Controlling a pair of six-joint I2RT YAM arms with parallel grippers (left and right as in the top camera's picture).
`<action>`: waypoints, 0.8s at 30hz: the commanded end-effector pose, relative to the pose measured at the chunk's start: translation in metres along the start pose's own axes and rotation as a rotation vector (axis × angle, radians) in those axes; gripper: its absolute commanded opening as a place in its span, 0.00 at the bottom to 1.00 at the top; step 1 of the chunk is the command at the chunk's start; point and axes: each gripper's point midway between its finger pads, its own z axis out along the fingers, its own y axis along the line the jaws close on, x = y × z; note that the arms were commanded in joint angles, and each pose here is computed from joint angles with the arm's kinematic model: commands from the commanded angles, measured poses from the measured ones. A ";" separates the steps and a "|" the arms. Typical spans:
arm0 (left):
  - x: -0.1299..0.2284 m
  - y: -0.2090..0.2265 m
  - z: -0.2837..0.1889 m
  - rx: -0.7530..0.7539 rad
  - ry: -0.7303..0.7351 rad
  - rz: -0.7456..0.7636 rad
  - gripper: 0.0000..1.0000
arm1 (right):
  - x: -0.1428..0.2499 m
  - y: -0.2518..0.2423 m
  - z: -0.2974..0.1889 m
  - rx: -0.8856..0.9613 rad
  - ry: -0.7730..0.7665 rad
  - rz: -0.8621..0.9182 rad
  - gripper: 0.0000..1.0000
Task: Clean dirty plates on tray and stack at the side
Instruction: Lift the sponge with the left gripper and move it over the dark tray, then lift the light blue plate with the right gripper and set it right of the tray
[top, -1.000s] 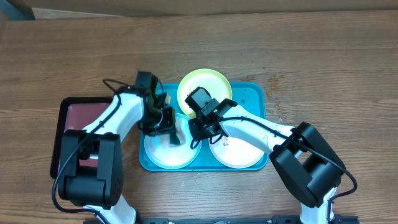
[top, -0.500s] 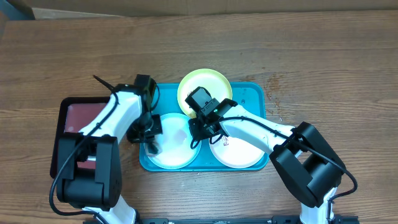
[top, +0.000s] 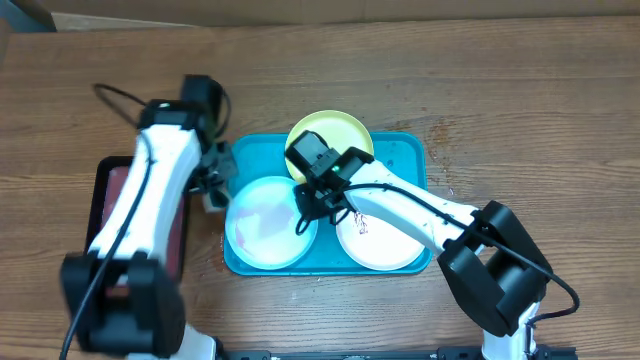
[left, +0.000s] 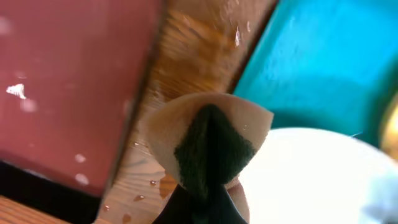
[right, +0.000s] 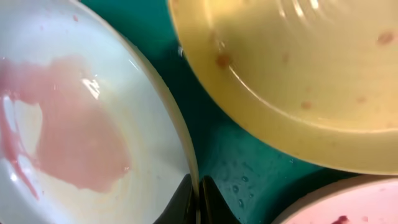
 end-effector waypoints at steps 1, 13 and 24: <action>-0.022 0.044 -0.063 0.101 -0.182 -0.241 0.04 | -0.033 0.005 -0.049 0.124 -0.155 -0.041 0.04; -0.019 0.132 -0.066 0.111 -0.177 -0.520 0.04 | -0.074 -0.021 -0.152 0.543 -0.405 -0.083 0.04; -0.021 0.138 -0.056 0.100 -0.147 -0.539 0.04 | -0.074 0.021 -0.254 0.925 -0.621 -0.418 0.04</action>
